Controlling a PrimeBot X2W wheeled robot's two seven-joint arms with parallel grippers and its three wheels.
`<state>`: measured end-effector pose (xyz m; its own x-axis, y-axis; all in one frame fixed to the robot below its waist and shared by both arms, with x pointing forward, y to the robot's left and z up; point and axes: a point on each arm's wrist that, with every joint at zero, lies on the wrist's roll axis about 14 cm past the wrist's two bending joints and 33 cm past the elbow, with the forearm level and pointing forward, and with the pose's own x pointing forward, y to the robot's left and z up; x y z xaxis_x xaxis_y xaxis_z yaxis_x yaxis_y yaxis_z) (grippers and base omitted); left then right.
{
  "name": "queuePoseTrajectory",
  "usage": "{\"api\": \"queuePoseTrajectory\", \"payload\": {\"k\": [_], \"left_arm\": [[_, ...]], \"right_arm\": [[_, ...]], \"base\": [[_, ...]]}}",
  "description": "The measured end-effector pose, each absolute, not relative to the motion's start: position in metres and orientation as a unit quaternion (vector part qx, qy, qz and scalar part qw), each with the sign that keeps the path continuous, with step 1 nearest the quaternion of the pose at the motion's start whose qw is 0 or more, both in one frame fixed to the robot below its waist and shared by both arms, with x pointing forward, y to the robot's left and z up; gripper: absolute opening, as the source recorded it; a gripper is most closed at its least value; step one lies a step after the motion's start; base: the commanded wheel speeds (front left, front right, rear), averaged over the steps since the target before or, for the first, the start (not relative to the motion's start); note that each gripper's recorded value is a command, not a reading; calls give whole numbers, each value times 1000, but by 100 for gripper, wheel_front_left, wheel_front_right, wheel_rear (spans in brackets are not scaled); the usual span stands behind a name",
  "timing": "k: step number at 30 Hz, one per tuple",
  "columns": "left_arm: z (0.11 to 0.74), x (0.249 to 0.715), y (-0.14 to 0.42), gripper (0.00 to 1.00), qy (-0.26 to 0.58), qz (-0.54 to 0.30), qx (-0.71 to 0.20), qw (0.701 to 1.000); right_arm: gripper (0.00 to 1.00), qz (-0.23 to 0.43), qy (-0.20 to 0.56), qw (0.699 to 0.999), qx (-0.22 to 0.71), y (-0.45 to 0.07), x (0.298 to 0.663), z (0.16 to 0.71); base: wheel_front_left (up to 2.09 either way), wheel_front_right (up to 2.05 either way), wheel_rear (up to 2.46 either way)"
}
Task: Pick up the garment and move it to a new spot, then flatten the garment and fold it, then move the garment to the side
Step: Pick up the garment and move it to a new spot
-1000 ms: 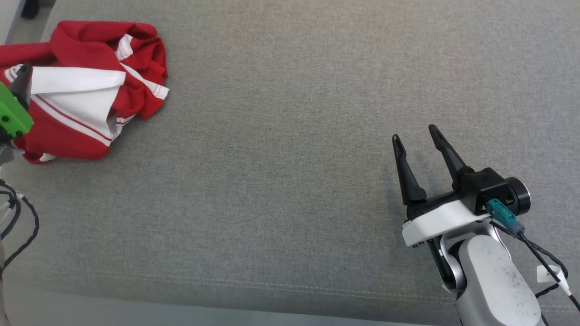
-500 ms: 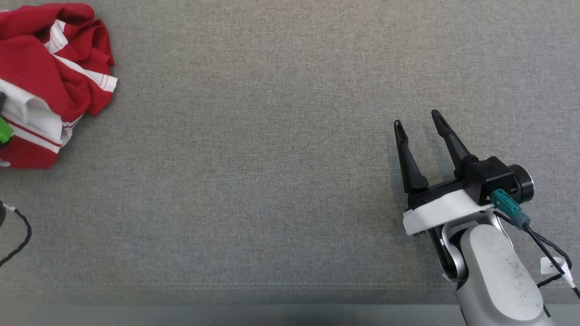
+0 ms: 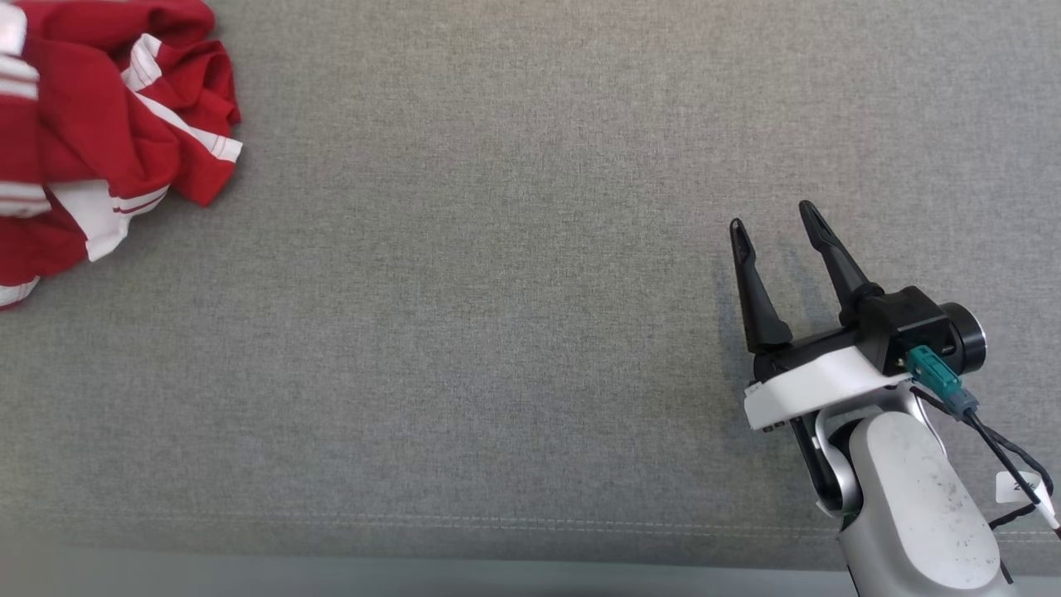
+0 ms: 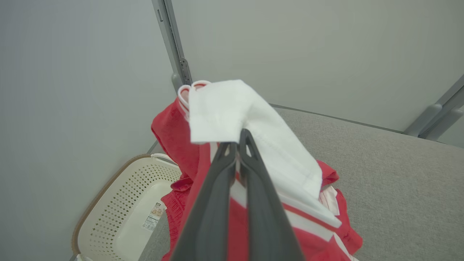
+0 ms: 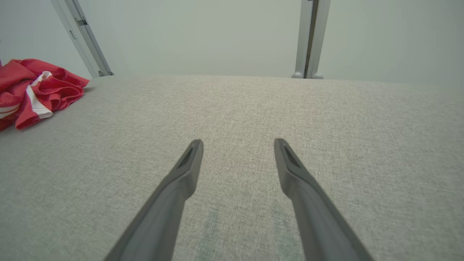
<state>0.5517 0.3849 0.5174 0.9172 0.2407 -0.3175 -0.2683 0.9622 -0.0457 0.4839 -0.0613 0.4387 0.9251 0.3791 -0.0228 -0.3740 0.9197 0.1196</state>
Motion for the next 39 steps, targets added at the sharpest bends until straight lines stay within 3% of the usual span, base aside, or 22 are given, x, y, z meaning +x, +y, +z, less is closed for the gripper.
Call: {"api": "queuePoseTrajectory", "payload": {"k": [6, 11, 20, 27, 39], "left_arm": [[589, 559, 372, 0, 50, 102, 6, 994], [608, 552, 346, 0, 8, 65, 21, 998], [633, 520, 244, 0, -76, -40, 41, 995], [623, 495, 155, 0, -83, -139, 20, 987], [552, 484, 5, 0, 18, -324, -69, 943]], "right_arm": [[100, 192, 4, 980, 59, -61, 479, 457], [100, 184, -6, 981, 60, -68, 474, 466], [100, 148, -18, 987, 65, -95, 462, 479], [100, 116, -23, 990, 71, -120, 456, 484], [100, 53, -33, 994, 84, -166, 442, 493]], "base": [[0, 0, 0], [0, 0, 0], [0, 0, 0], [0, 0, 0], [0, 0, 0]]}}
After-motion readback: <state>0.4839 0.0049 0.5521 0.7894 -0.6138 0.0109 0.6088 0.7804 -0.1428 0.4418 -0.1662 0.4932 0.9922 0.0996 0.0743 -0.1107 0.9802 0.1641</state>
